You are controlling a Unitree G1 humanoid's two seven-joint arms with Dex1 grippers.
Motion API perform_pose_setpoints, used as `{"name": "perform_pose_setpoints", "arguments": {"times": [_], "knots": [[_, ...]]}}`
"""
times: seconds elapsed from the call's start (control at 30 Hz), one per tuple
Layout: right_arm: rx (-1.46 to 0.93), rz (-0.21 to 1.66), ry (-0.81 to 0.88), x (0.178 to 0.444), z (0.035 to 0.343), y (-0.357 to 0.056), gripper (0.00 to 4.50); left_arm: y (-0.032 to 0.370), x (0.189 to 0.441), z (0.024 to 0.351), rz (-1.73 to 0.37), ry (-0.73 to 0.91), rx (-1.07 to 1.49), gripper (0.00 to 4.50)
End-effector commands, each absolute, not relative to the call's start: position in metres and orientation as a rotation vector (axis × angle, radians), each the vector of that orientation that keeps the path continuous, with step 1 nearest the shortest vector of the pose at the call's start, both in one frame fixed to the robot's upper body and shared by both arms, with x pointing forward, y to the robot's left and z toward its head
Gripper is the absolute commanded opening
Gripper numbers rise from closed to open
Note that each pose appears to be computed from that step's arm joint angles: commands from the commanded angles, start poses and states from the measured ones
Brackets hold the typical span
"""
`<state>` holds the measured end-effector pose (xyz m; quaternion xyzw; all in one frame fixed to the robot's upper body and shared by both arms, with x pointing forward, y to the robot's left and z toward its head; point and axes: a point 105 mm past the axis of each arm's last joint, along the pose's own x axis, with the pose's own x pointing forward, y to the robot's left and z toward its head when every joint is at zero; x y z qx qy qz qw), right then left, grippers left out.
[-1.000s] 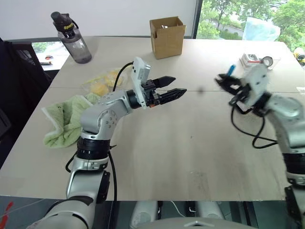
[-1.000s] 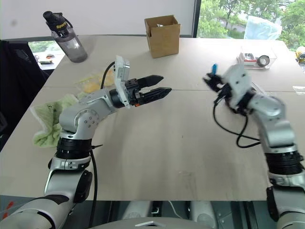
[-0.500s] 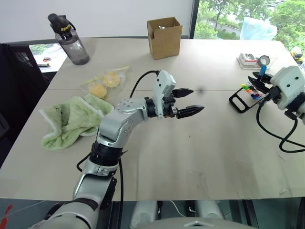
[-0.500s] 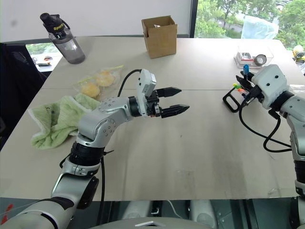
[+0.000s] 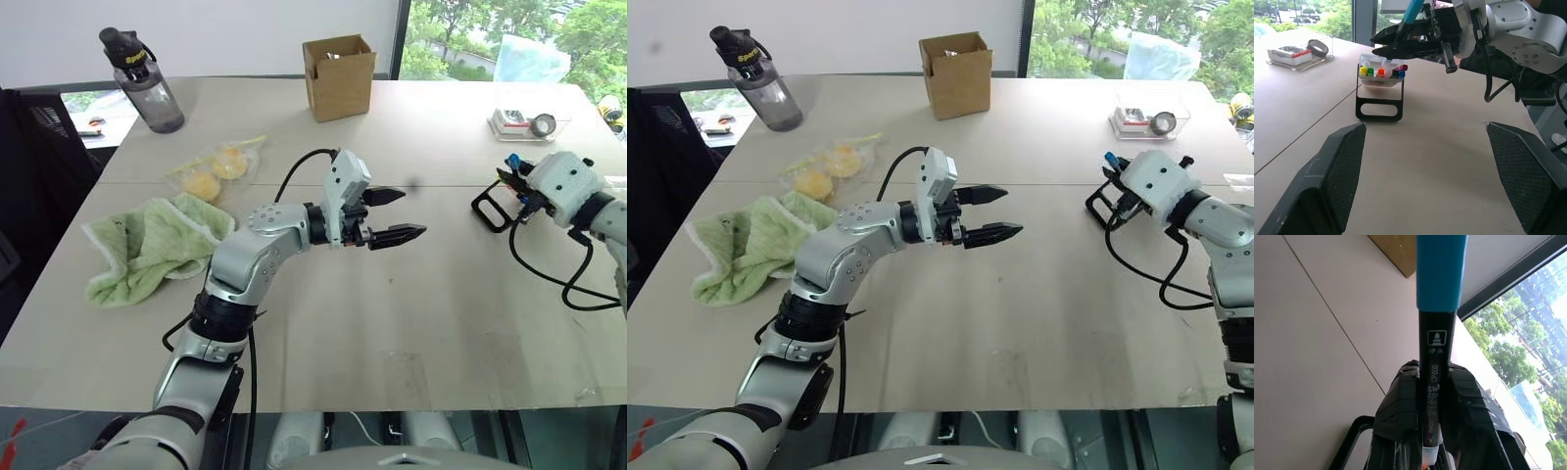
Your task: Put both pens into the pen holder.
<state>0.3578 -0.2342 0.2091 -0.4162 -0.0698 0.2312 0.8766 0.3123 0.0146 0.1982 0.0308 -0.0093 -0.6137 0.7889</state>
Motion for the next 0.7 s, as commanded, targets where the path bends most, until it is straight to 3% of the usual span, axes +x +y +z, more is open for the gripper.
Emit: {"name": "perform_pose_setpoints", "arguments": {"times": [0.03, 0.27, 0.3, 0.37, 0.47, 0.6, 0.7], "knots": [[-0.927, 0.426, -0.198, 0.363, 0.223, -0.24, 0.06, 0.012, 0.308, 0.21, -1.324, -0.084, 0.108, 4.03], [-0.967, 0.408, -0.18, 0.369, 0.217, -0.247, 0.06, 0.013, 0.309, 0.209, -1.308, -0.089, 0.119, 4.03], [-0.966, 0.41, -0.172, 0.369, 0.216, -0.247, 0.86, 0.013, 0.309, 0.209, -1.308, -0.089, 0.12, 4.12], [-0.966, 0.405, -0.167, 0.37, 0.215, -0.248, 1.27, 0.014, 0.309, 0.209, -1.306, -0.089, 0.122, 4.12], [-0.961, 0.391, -0.169, 0.369, 0.215, -0.251, 2.46, 0.014, 0.309, 0.209, -1.303, -0.089, 0.123, 4.12], [-0.944, 0.374, -0.178, 0.367, 0.216, -0.254, 4.44, 0.015, 0.309, 0.208, -1.304, -0.087, 0.127, 4.12], [-0.923, 0.366, -0.195, 0.364, 0.222, -0.257, 4.44, 0.015, 0.31, 0.208, -1.303, -0.086, 0.129, 4.12]]}}
